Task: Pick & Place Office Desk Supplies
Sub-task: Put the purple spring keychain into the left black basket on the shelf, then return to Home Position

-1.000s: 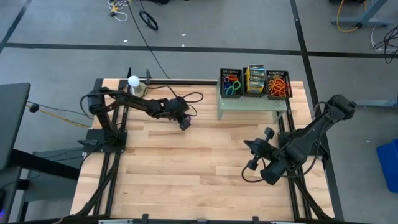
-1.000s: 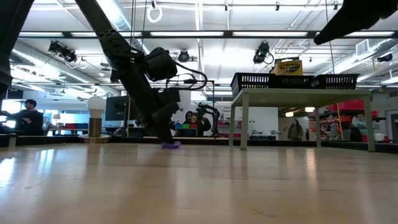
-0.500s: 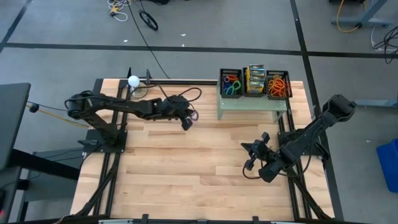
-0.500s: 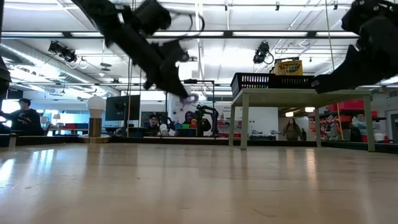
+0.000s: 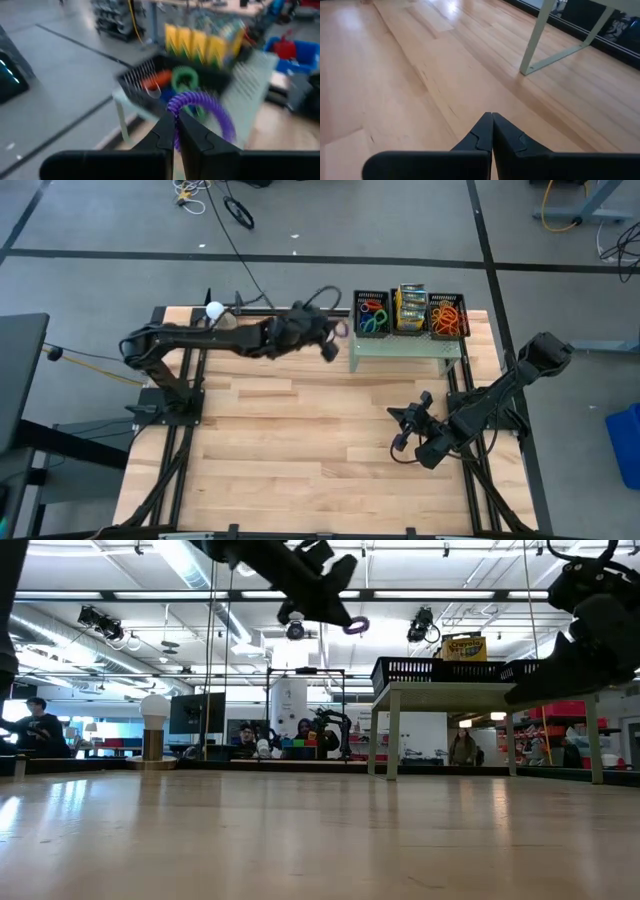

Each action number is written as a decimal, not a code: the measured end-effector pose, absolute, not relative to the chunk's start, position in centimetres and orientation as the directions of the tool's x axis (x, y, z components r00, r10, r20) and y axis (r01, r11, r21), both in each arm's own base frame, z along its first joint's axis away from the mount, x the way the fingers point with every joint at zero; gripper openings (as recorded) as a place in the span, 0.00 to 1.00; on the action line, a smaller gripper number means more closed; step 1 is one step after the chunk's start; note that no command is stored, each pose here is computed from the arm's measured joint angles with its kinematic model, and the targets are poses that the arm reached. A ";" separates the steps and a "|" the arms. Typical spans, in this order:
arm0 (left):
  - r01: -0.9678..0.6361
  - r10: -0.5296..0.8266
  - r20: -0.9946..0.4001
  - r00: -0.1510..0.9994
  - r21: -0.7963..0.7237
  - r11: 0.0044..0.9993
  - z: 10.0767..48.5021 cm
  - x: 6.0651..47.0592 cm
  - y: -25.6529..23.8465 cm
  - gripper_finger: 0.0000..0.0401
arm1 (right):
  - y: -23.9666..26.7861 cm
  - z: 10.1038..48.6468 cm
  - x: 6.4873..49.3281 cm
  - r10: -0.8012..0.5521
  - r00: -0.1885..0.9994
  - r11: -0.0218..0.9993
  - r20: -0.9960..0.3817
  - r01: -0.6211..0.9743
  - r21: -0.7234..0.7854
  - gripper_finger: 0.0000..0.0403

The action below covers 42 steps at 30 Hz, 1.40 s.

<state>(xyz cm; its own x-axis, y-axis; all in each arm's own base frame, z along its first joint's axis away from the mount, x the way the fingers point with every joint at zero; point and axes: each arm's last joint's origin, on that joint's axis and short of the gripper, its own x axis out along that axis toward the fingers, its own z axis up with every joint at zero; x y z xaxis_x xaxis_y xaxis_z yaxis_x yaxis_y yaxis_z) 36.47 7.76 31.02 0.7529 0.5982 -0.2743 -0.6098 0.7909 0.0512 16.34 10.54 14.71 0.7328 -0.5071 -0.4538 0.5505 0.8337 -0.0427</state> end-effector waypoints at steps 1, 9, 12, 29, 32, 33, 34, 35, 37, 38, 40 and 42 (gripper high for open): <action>-0.615 0.605 -0.255 0.754 0.050 0.787 31.3 37.0 8.2 0.03 | 10.6 14.7 16.4 -0.506 0.735 0.835 -0.453 0.549 -0.041 0.02; -0.582 0.571 -0.201 0.796 0.008 0.813 32.0 40.6 12.2 0.03 | 10.5 14.8 16.4 -0.507 0.735 0.835 -0.450 0.548 -0.047 0.02; -0.568 0.556 -0.211 0.804 0.007 0.823 31.4 42.0 13.2 0.03 | 10.5 14.8 16.4 -0.508 0.734 0.836 -0.450 0.545 -0.055 0.02; -0.572 0.549 -0.299 0.780 0.015 0.820 29.0 44.9 15.5 0.23 | 10.5 14.8 16.5 -0.506 0.737 0.838 -0.448 0.542 -0.055 0.02; -0.564 0.550 -0.312 0.775 0.051 0.824 29.1 44.8 15.4 0.30 | 10.5 14.8 16.5 -0.506 0.737 0.839 -0.449 0.542 -0.055 0.02; -0.563 0.551 -0.323 0.769 0.066 0.824 29.3 44.6 15.4 0.31 | 10.5 14.8 16.5 -0.505 0.737 0.839 -0.449 0.542 -0.055 0.02; -0.561 0.556 -0.323 0.766 0.086 0.823 29.5 44.4 15.3 0.33 | 10.5 14.8 16.5 -0.506 0.736 0.839 -0.450 0.542 -0.056 0.02; -0.555 0.556 -0.316 0.769 0.102 0.825 30.2 44.1 15.1 0.34 | 10.5 14.8 16.5 -0.505 0.736 0.839 -0.450 0.541 -0.056 0.02; -0.534 0.549 -0.324 0.770 0.142 0.833 31.6 43.2 14.5 0.35 | 10.5 14.8 16.5 -0.506 0.736 0.839 -0.450 0.541 -0.057 0.02; -0.520 0.543 -0.330 0.772 0.163 0.839 32.3 42.7 14.1 0.35 | 10.5 14.8 16.5 -0.506 0.735 0.839 -0.451 0.541 -0.059 0.02; -0.503 0.547 -0.375 0.748 0.217 0.836 33.2 41.7 13.3 0.34 | 10.5 14.7 16.5 -0.507 0.735 0.840 -0.451 0.539 -0.066 0.02; -0.474 0.546 -0.453 0.705 0.271 0.838 33.1 40.9 12.6 0.31 | 10.5 14.8 16.5 -0.506 0.735 0.843 -0.451 0.531 -0.082 0.02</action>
